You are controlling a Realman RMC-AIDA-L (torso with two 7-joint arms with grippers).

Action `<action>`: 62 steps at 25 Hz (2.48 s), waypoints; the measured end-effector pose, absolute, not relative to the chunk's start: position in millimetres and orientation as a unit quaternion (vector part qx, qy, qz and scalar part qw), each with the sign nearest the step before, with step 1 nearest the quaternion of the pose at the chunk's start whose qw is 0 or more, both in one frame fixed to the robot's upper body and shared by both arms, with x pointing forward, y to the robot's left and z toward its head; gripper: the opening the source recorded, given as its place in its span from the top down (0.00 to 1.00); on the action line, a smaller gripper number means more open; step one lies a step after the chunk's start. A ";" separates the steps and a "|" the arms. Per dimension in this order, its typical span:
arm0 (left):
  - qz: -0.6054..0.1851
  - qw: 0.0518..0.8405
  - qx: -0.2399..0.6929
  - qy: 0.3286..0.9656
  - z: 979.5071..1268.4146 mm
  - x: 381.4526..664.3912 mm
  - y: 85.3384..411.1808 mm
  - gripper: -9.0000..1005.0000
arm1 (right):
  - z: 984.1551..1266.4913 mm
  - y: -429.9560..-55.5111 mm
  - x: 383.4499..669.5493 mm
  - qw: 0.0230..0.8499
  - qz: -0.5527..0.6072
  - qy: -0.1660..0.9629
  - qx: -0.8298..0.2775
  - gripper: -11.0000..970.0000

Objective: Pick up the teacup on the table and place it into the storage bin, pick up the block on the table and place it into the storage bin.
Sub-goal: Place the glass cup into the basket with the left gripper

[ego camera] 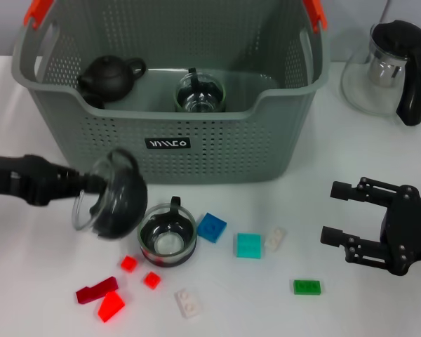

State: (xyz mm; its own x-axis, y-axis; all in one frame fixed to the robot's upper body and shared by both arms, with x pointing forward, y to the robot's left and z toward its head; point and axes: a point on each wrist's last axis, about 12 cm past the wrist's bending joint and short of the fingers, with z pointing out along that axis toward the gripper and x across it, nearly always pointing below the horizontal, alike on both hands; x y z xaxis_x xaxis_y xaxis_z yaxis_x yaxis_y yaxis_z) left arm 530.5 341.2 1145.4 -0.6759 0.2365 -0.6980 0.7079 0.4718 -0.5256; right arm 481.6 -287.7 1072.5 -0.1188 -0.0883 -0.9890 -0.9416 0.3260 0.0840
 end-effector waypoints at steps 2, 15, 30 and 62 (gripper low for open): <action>-0.457 0.316 0.289 0.780 1147.3 526.7 342.0 0.95 | 1072.6 -287.8 481.6 0.521 0.409 0.626 -0.411 0.23; -0.507 0.456 0.263 0.683 1223.2 594.0 302.2 0.95 | 1074.7 -286.5 484.7 0.522 0.410 0.622 -0.416 0.23; -0.151 0.395 0.375 0.825 1230.8 668.1 187.5 0.95 | 1075.2 -287.2 486.7 0.522 0.406 0.624 -0.417 0.23; -0.018 0.376 0.421 0.825 1192.4 673.9 158.3 0.95 | 1072.4 -288.3 486.6 0.523 0.404 0.631 -0.406 0.23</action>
State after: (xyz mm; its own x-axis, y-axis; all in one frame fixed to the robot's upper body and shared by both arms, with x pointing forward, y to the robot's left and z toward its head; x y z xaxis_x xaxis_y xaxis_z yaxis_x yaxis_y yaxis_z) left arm 673.9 158.3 1192.4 -0.3625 0.6822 -0.6350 0.7086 0.6443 0.2876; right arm 486.6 -288.3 1072.4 -0.1230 -0.0885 -0.9885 -0.9352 0.3436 0.0856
